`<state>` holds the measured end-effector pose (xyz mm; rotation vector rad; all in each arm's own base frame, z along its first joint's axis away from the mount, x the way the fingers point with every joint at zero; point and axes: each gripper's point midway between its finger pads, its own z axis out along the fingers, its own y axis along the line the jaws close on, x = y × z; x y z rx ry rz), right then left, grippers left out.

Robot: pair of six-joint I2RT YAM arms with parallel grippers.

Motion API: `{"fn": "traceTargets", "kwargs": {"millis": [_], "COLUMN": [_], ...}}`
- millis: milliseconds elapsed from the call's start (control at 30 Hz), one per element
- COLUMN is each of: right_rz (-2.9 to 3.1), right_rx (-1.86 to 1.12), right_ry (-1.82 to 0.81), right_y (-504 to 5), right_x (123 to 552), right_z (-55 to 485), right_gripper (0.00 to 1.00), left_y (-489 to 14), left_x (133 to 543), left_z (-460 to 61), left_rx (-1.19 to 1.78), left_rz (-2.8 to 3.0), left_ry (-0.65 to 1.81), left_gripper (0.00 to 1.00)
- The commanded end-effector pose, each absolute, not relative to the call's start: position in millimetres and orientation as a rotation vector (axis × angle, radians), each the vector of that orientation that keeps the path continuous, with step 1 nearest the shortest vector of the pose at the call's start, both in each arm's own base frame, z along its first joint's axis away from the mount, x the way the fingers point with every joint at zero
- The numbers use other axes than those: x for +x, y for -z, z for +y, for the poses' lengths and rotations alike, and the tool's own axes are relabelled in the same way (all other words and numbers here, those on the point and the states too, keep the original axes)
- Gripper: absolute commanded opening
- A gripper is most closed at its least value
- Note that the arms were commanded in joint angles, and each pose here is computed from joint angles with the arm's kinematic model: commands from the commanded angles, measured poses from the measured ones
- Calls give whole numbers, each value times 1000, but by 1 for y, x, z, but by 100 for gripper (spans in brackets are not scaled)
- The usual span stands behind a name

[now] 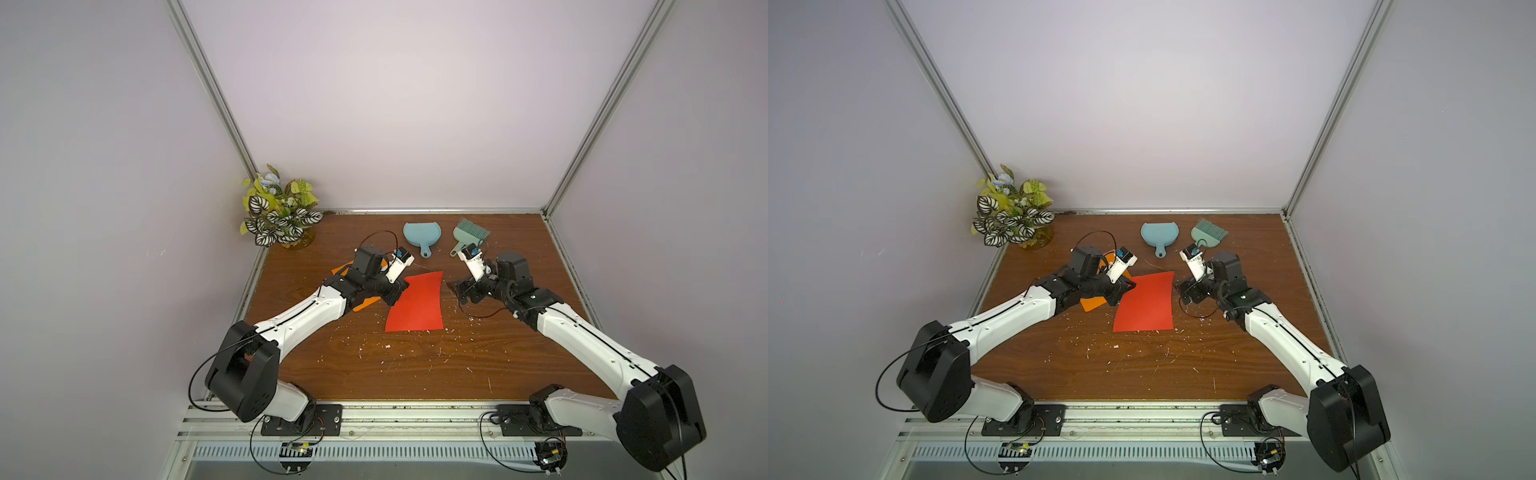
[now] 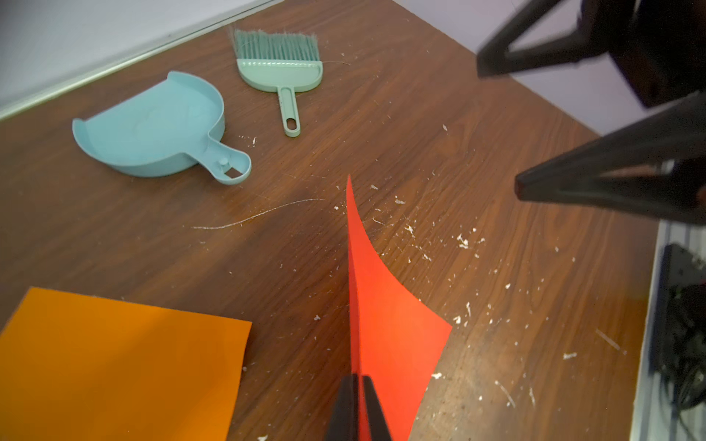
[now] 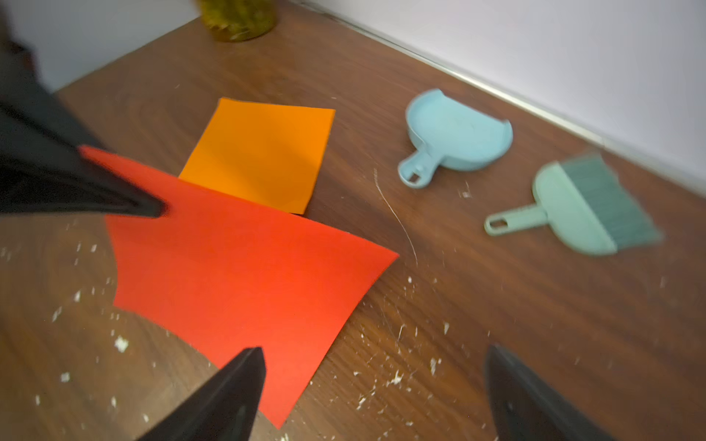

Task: Fold the square paper diagonally
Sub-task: Pick up the paper from the center of the board.

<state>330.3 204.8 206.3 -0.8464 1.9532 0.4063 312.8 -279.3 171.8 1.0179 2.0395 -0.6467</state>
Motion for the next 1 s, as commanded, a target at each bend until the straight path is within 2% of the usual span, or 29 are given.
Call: {"fn": "traceTargets", "kwargs": {"millis": [0, 300, 500, 667, 733, 967], "right_rz": [1614, 1540, 1529, 1523, 1521, 1520], "right_rx": [-1285, -1500, -1593, -1604, -1609, -1597], "right_ry": [-447, -645, -643, -648, -643, -613], "right_y": [-236, -234, -214, -216, -215, -220], "right_x": [316, 311, 300, 298, 297, 299], "right_z": [243, 277, 287, 293, 292, 290], "right_gripper": [87, 85, 84, 71, 63, 16], "left_y": [-181, -208, -220, -222, -223, -228], "left_x": [301, 286, 282, 281, 281, 281], "left_z": [-282, -283, -283, -285, -285, -284], "left_rx": [1243, 1347, 1338, 1345, 1345, 1347], "left_rz": [1906, 1655, 1606, 1600, 1597, 1578], "left_ry": [539, 497, 502, 514, 513, 505], "left_gripper": [0, 0, 0, 0, 0, 0]}}
